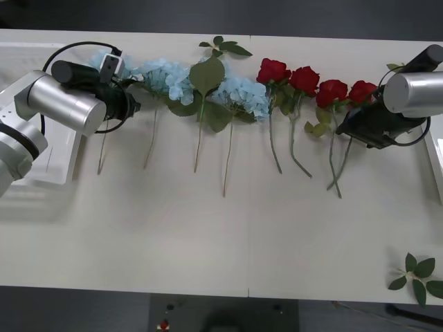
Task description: Put the red flowers into the right box and the blue flowers into the left box
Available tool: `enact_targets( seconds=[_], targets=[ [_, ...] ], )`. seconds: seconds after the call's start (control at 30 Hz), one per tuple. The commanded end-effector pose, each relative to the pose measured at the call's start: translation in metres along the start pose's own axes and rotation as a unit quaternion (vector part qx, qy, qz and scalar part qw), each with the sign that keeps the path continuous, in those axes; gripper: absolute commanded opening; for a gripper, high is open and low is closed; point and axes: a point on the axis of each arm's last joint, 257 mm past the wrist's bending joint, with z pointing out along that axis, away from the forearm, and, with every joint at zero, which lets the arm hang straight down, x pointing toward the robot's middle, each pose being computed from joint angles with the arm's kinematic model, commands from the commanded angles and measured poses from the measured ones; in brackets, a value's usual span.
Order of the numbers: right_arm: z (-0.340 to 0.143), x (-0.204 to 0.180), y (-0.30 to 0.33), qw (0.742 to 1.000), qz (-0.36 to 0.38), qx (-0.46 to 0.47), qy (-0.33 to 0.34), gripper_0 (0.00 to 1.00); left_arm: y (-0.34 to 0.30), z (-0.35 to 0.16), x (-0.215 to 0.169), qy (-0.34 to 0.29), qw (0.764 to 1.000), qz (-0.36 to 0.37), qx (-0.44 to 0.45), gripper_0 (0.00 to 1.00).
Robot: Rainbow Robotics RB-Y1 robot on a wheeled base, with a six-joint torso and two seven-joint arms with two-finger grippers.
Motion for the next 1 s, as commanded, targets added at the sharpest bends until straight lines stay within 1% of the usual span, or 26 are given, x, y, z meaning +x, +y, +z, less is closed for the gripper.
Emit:
enact_targets(
  seconds=[0.03, 0.3, 0.33, 0.37, 0.4, 0.43, 0.47, 0.5, 0.8, 0.93, 0.97, 1.0],
  targets=[
    [-0.007, -0.017, 0.017, 0.999, -0.024, -0.011, -0.022, 0.86, 0.011, -0.005, -0.028, -0.026, 1.000, -0.001, -0.009, 1.00],
    [-0.001, -0.013, 0.007, 0.999, -0.038, 0.005, -0.023, 0.85, 0.017, -0.005, -0.026, -0.025, 1.000, 0.007, -0.018, 1.00],
    [0.001, -0.013, 0.005, 0.999, -0.044, 0.009, -0.025, 0.81, 0.021, -0.005, -0.025, -0.024, 0.999, 0.012, -0.024, 1.00],
    [0.002, -0.012, 0.002, 0.998, -0.049, 0.013, -0.026, 0.69, 0.025, -0.004, -0.024, -0.023, 0.999, 0.017, -0.030, 1.00],
    [0.003, -0.011, 0.000, 0.998, -0.053, 0.016, -0.027, 0.60, 0.026, -0.004, -0.024, -0.024, 0.999, 0.020, -0.033, 1.00],
    [0.004, -0.011, -0.002, 0.998, -0.057, 0.019, -0.028, 0.42, 0.031, -0.004, -0.024, -0.025, 0.999, 0.023, -0.039, 1.00],
    [0.006, -0.010, -0.005, 0.997, -0.066, 0.025, -0.029, 0.13, 0.036, -0.004, -0.024, -0.027, 0.998, 0.027, -0.044, 1.00],
    [0.006, -0.010, -0.005, 0.997, -0.068, 0.027, -0.028, 0.00, 0.039, -0.004, -0.023, -0.026, 0.998, 0.029, -0.048, 1.00],
    [0.005, -0.012, -0.009, 0.996, -0.078, 0.035, -0.032, 0.00, 0.046, 0.000, -0.010, -0.014, 0.998, 0.019, -0.055, 1.00],
    [-0.008, -0.024, -0.012, 0.996, -0.078, 0.035, -0.034, 0.00, 0.038, 0.004, 0.002, -0.004, 0.999, 0.005, -0.046, 1.00],
    [-0.013, -0.027, -0.011, 0.996, -0.079, 0.034, -0.035, 0.00, 0.037, 0.005, 0.004, -0.003, 0.999, 0.001, -0.043, 0.94],
    [-0.024, -0.035, -0.012, 0.996, -0.077, 0.033, -0.033, 0.00, 0.032, 0.005, 0.005, -0.001, 0.999, -0.009, -0.035, 0.28]
  ],
)
